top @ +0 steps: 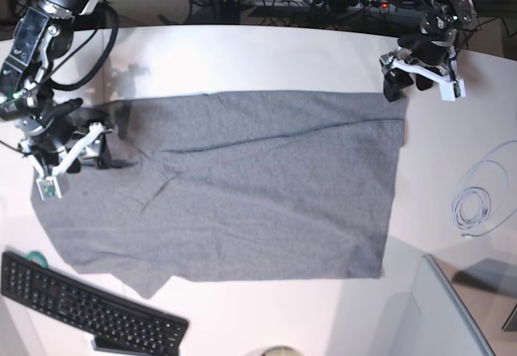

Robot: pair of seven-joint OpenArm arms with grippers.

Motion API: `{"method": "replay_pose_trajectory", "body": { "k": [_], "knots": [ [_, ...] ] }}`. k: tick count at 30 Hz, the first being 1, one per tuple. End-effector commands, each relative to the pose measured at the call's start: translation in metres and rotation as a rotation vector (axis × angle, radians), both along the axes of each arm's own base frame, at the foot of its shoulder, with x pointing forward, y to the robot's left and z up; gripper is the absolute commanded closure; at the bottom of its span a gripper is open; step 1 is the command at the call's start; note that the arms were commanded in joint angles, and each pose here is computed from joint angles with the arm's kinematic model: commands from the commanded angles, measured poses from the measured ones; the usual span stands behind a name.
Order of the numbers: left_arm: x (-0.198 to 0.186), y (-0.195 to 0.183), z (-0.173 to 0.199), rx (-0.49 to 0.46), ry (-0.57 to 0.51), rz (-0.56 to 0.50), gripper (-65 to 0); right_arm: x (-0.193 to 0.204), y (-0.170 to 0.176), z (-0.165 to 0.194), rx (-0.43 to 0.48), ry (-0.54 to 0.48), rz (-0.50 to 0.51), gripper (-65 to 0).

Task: Layout the t-shirt on the table in an organized manner, then fold the t-shirt properly
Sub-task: 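Grasp the shirt edge corners with both grippers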

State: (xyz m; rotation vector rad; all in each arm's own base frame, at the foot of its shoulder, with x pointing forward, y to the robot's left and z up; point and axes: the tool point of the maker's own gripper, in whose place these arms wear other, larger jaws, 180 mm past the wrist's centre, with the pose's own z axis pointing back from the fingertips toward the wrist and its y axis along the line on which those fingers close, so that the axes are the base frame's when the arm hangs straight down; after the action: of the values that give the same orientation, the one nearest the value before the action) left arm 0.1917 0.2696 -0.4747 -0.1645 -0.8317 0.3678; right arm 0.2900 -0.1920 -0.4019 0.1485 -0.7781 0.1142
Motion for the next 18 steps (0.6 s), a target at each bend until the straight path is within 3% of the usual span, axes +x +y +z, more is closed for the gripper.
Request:
{"method": "replay_pose_trajectory", "body": {
  "k": [1, 7, 11, 18],
  "knots": [
    [0.007, 0.003, 0.004, -0.004, -0.021, 0.004, -47.1, 0.006, -0.003, 0.012, 0.001, -0.05, -0.002, -34.1],
    [0.013, -0.005, -0.012, -0.059, -0.001, 0.022, -46.9, -0.005, -0.003, 0.004, 0.0, -0.022, -0.003, -34.1],
    [0.017, -0.008, -0.017, -0.079, 0.0, 0.027, -44.6, -0.017, -0.028, 0.0, 0.011, -0.014, -0.107, -34.1],
    [0.015, -0.007, -0.017, -0.078, 0.005, 0.028, -11.7, -0.036, -0.1, 0.01, 0.045, -0.069, -0.422, -34.1]
  ]
}}
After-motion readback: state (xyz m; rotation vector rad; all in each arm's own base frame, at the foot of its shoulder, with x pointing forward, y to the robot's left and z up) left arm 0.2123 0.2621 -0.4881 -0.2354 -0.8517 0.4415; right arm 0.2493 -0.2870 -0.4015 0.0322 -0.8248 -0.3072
